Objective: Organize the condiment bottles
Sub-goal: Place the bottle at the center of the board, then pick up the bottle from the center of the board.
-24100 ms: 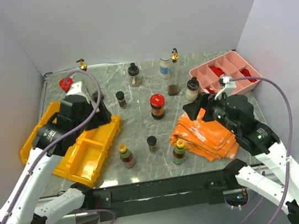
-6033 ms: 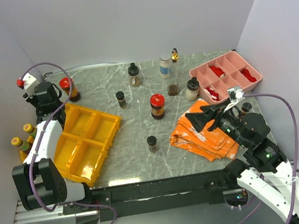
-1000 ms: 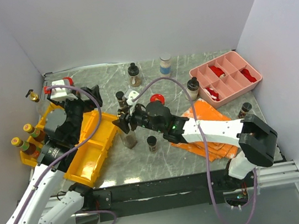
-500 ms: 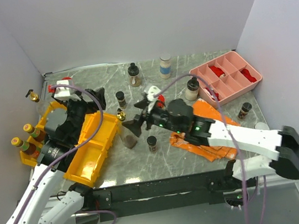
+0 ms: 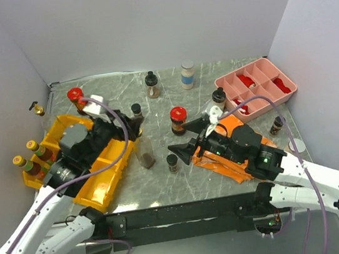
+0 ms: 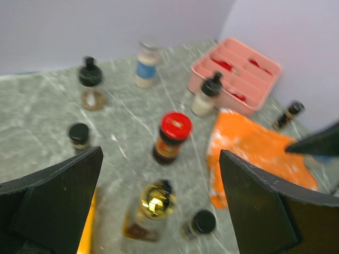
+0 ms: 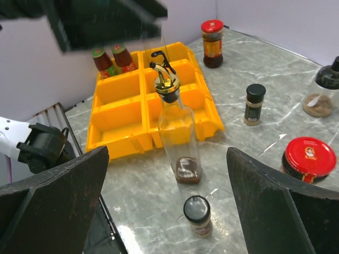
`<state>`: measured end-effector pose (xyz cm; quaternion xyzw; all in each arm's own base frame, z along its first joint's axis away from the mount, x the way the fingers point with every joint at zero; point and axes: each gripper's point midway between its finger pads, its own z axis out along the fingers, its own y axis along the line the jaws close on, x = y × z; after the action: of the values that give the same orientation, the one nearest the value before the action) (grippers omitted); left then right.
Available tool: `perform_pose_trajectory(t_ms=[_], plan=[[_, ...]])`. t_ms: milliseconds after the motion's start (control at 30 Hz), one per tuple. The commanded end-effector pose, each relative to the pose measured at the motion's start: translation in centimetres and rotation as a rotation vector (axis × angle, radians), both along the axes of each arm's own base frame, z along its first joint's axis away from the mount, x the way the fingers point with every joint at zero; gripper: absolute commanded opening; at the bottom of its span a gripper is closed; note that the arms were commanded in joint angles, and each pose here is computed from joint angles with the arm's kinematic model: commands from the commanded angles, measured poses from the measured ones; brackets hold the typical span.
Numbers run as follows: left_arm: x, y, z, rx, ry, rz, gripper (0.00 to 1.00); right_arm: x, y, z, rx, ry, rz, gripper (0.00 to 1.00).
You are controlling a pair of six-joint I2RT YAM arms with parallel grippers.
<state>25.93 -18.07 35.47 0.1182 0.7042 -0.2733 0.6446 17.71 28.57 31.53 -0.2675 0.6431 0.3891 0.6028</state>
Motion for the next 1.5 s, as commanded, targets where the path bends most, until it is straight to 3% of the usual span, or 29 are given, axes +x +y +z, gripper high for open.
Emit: perform_pose_trajectory(t_ms=[0,267,633,800,1033,1200,1300,1367,1467], plan=[[-1.3,-1.6,-0.9,0.016,0.017,-0.026,0.99,-0.2,-1.8,0.9,0.027,-0.012,-0.045,1.00],[-1.2,-2.8,-5.5,0.085,0.108,0.050,0.95,-1.4,-4.0,1.9,0.072,-0.023,-0.055,1.00],[-0.8,-3.7,-9.0,0.088,0.121,0.056,0.84,-1.9,-5.8,2.7,0.093,-0.033,-0.086,1.00],[-0.6,-3.7,-9.9,0.105,0.113,0.073,0.70,-1.8,-5.7,2.4,0.094,-0.022,-0.085,1.00],[-0.3,-3.6,-9.7,0.091,0.078,0.094,0.39,-1.8,-5.8,2.2,0.095,-0.021,-0.091,1.00],[-0.1,-3.9,-9.2,0.086,0.060,0.087,0.29,-1.7,-6.0,2.0,0.092,-0.017,-0.102,1.00],[0.3,-4.0,-9.2,0.098,0.064,0.096,0.17,-1.7,-6.1,1.9,0.096,-0.015,-0.107,1.00],[0.4,-4.0,-8.6,0.089,0.061,0.104,0.01,-1.6,-6.2,1.9,0.094,-0.014,-0.109,1.00],[0.9,-3.9,-7.2,0.078,0.052,0.133,0.01,-1.7,-6.2,2.0,0.095,-0.013,-0.110,1.00]])
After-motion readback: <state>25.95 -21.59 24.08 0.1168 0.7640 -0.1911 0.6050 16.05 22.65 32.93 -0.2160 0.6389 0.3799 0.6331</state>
